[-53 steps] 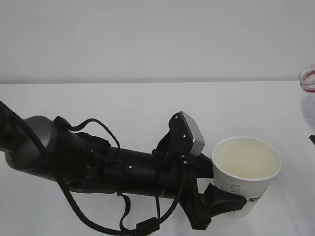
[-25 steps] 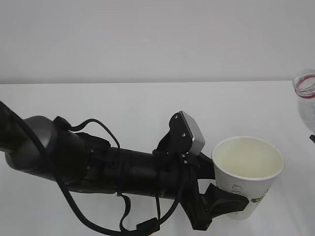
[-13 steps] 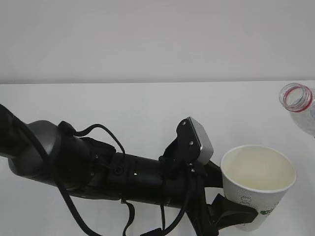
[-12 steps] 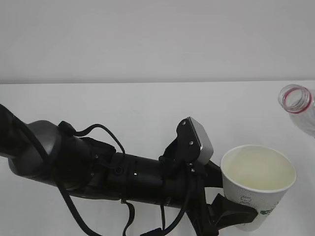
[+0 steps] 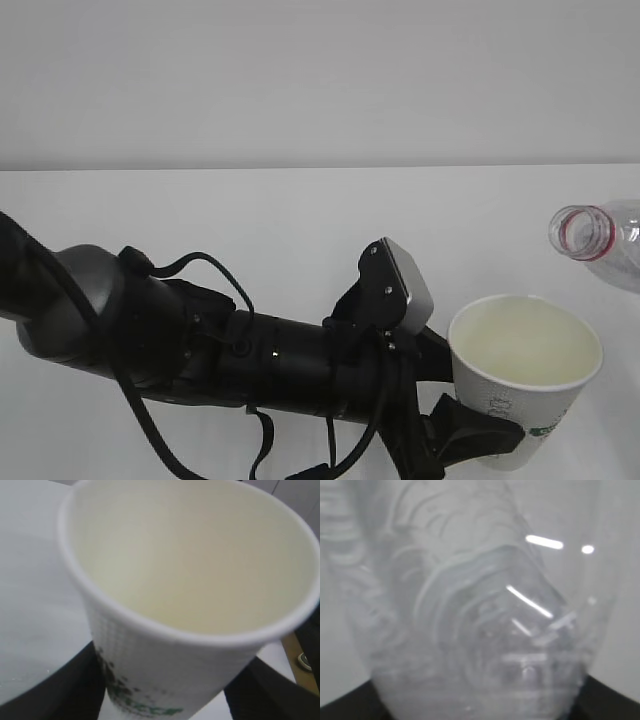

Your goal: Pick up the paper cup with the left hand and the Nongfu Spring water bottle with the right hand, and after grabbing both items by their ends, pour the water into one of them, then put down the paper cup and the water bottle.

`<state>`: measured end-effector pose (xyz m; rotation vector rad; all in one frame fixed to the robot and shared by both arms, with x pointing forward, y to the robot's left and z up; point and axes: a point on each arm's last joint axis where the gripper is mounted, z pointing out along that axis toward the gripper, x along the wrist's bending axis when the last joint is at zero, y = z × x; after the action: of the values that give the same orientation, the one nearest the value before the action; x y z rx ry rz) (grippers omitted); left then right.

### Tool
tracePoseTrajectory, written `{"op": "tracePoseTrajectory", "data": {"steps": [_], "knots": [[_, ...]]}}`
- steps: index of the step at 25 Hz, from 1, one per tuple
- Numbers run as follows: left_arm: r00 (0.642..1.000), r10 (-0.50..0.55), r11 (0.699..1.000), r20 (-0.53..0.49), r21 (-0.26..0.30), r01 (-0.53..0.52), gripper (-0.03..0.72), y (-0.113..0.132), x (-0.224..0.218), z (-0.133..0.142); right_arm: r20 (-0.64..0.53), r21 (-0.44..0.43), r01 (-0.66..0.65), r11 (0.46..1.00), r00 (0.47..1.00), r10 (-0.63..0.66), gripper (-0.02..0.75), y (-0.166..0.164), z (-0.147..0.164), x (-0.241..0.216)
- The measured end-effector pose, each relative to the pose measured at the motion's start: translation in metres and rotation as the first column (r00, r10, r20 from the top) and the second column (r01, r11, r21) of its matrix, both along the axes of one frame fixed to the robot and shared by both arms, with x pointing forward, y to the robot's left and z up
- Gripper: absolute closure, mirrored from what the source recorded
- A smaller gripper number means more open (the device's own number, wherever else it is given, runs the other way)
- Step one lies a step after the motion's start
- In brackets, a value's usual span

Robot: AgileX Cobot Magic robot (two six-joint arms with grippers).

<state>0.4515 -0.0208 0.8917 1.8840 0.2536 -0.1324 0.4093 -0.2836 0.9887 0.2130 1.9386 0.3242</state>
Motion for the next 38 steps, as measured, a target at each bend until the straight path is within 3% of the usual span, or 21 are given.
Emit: {"op": "tracePoseTrajectory", "data": {"steps": [38], "knots": [[1.0, -0.002, 1.0, -0.002, -0.006, 0.002, 0.188, -0.0002, -0.0002, 0.0005, 0.026, -0.193, -0.047, 0.98, 0.998, 0.053, 0.307, -0.0019, 0.0007, 0.0006]]}}
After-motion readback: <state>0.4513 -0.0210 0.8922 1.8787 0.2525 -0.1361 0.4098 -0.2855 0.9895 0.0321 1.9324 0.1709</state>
